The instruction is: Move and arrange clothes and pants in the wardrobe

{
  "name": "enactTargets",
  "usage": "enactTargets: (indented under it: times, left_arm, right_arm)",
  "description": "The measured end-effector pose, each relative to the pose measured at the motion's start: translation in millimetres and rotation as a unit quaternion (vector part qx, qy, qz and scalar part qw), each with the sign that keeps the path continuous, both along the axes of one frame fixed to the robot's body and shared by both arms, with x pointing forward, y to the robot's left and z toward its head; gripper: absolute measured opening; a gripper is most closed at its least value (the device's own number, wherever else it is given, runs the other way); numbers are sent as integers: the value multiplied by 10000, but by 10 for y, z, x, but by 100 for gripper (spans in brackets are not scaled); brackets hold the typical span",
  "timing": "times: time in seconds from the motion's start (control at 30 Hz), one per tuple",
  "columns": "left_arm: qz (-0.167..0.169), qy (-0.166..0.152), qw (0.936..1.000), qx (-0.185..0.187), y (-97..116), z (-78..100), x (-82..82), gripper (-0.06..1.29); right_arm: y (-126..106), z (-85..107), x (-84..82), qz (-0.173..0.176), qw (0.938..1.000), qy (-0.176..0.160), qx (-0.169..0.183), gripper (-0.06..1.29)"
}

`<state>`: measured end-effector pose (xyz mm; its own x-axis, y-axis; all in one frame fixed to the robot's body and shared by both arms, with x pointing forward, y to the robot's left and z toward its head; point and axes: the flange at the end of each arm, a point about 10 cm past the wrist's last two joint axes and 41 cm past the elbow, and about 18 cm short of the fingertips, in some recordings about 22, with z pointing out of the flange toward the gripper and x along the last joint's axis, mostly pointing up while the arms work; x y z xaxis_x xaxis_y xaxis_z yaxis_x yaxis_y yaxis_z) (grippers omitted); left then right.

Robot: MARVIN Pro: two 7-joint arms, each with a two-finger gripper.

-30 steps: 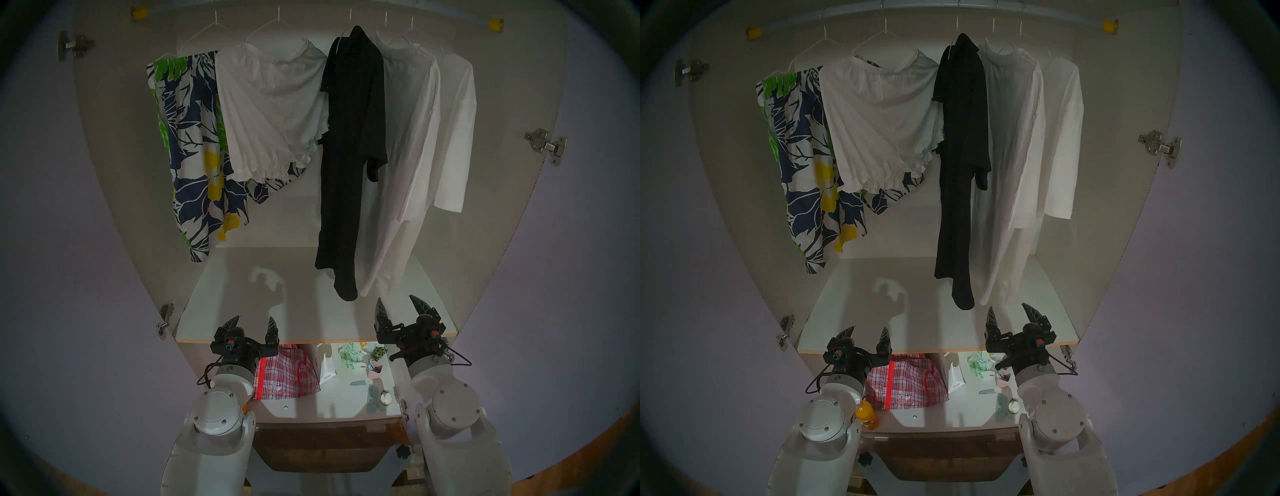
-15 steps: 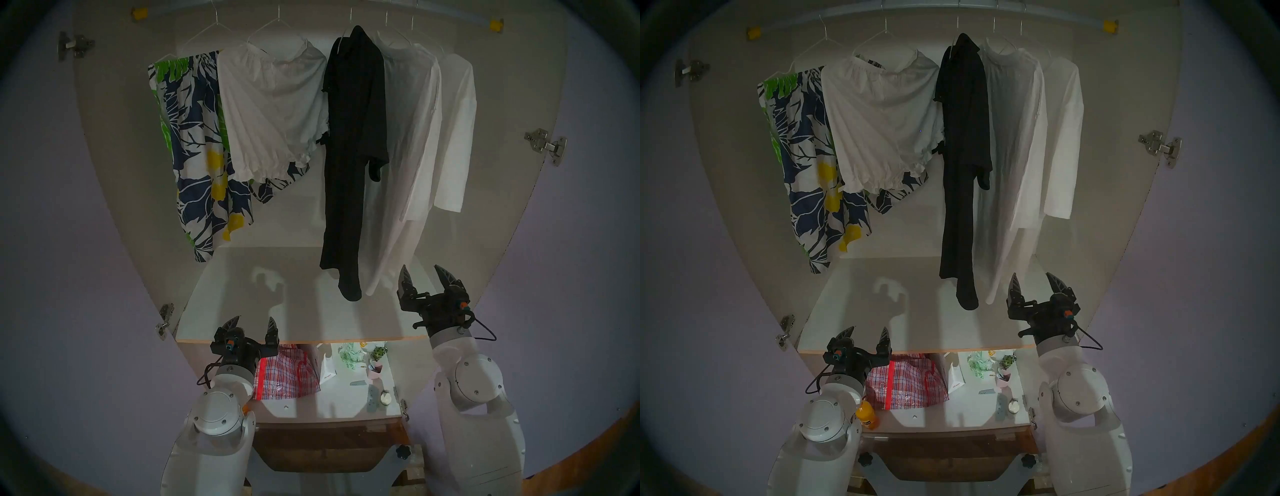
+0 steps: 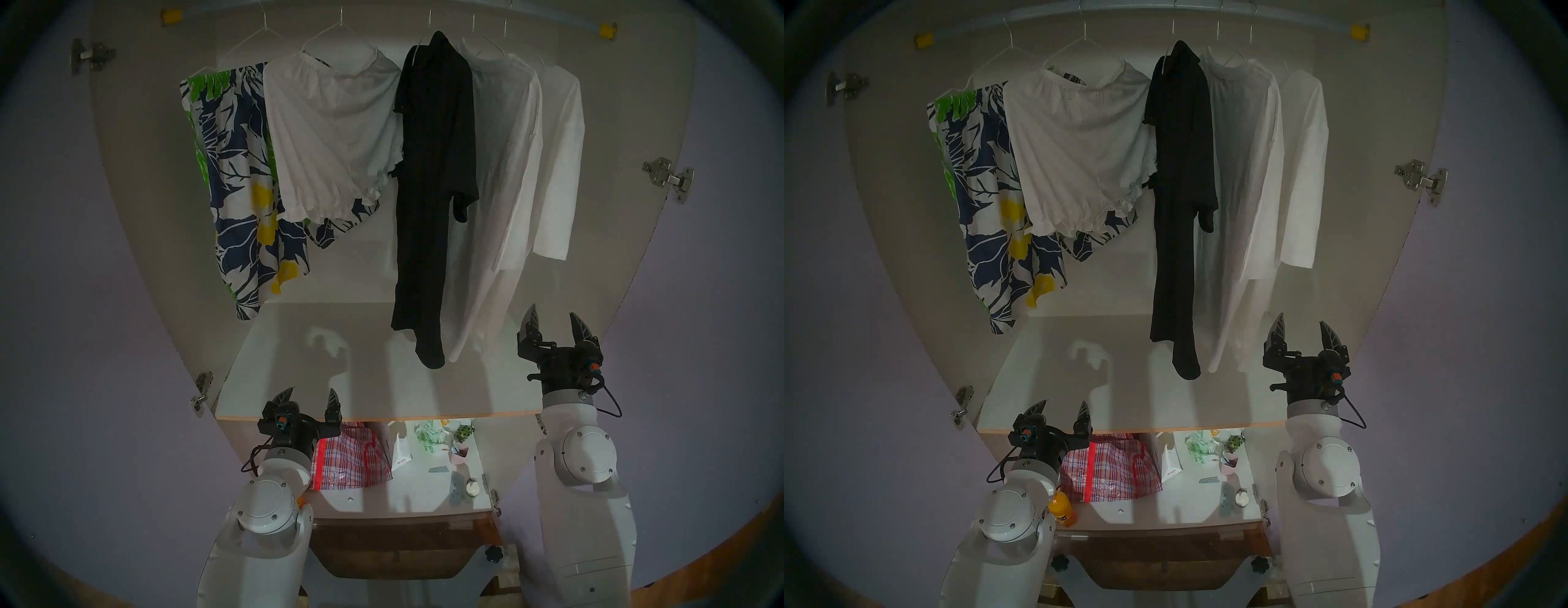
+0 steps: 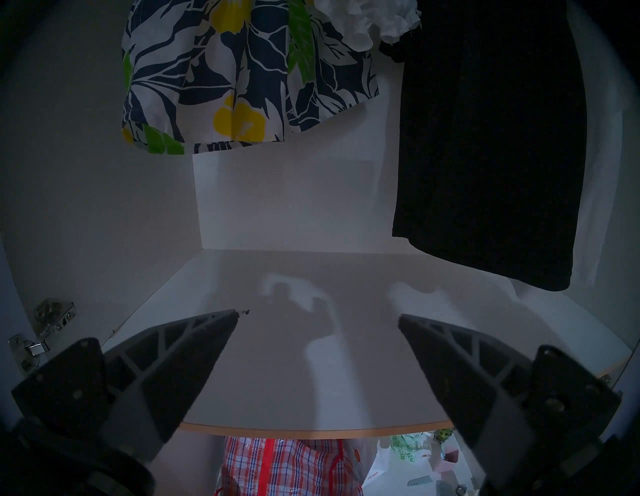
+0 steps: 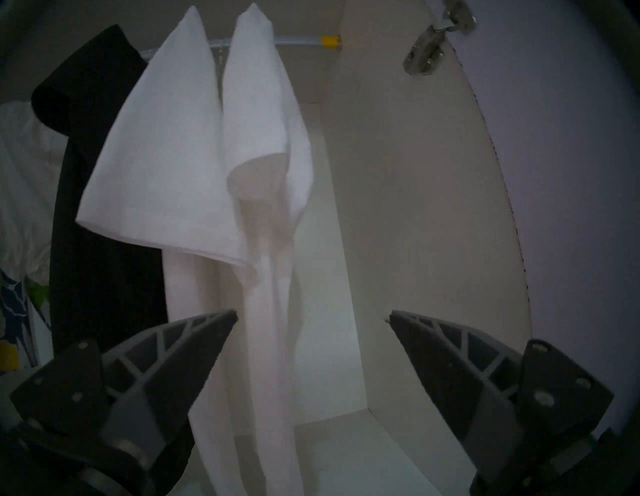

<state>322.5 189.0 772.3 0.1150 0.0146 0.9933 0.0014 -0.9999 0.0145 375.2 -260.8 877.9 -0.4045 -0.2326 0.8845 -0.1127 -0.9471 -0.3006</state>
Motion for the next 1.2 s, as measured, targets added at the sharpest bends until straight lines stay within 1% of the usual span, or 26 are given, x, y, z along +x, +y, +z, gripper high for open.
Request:
enactTargets:
  times: [0.03,0.1,0.13,0.17,0.23,0.3,0.37,0.47,0.5,0.6,0.67,0.7,0.73,0.77,0.8,0.83,0.87,0.9,0.97,1.07,1.1,1.13,1.17,1.2]
  left_arm:
    - [0,0,10000,0,0,0,0,126]
    - [0,0,10000,0,0,0,0,126]
    - [0,0,10000,0,0,0,0,126]
    - [0,1,10000,0,0,-1,0,126]
    - [0,1,10000,0,0,-1,0,126]
    - [1,1,10000,0,0,-1,0,126]
    - [1,2,10000,0,0,-2,0,126]
    - [2,3,10000,0,0,-2,0,126]
    - [2,3,10000,0,0,-2,0,126]
    - [2,2,10000,1,0,-2,-1,126]
    - [2,2,10000,1,0,-1,-1,126]
    - [2,2,10000,1,0,-2,-1,126]
    - [2,2,10000,1,1,-1,-1,126]
    - [2,2,10000,1,1,-1,-1,126]
    - [2,2,10000,1,0,-1,-1,126]
    - [2,2,10000,1,0,-1,-1,126]
    - [2,2,10000,1,0,-1,-1,126]
    - [2,2,10000,1,0,-1,-1,126]
    - [2,2,10000,1,0,-2,-1,126]
    - [2,3,10000,1,1,-2,-1,126]
    - [3,4,10000,1,1,-3,-1,126]
    - [3,4,10000,1,1,-3,-1,126]
    - [3,3,10000,1,1,-3,-1,126]
    - [3,4,10000,2,1,-3,-1,126]
  right_arm:
    - [-22,15,15,-29,9997,-110,239,120]
    - [-55,58,42,-86,9975,-347,604,120]
    - [-66,72,51,-108,9964,-425,722,120]
    - [-85,96,65,-144,9936,-592,955,120]
    - [-103,113,89,-141,9891,-703,1288,120]
    - [-107,118,103,-120,9859,-734,1498,120]
    - [-118,123,122,-88,9797,-778,1846,120]
    - [-120,114,147,56,9709,-672,2300,120]
    - [-123,106,155,121,9661,-637,2498,120]
    - [-160,100,157,223,9533,-662,2938,120]
    - [-183,92,158,291,9429,-702,3244,120]
    - [-185,91,158,299,9416,-707,3279,120]
    - [-195,82,159,351,9336,-735,3490,120]
    - [-198,84,160,370,9327,-745,3509,120]
    - [-206,86,161,388,9300,-767,3573,120]
    - [-215,88,164,419,9257,-785,3676,120]
    - [-243,100,175,467,9179,-830,3851,120]
    - [-256,108,179,487,9142,-859,3930,120]
    - [-302,154,207,560,9005,-983,4200,120]
    - [-398,281,283,630,8774,-1216,4598,120]
    - [-444,347,320,671,8685,-1306,4735,120]
    - [-490,404,355,728,8598,-1356,4869,120]
    - [-554,479,406,860,8499,-1353,5019,120]
    - [-582,523,439,964,8432,-1343,5116,120]
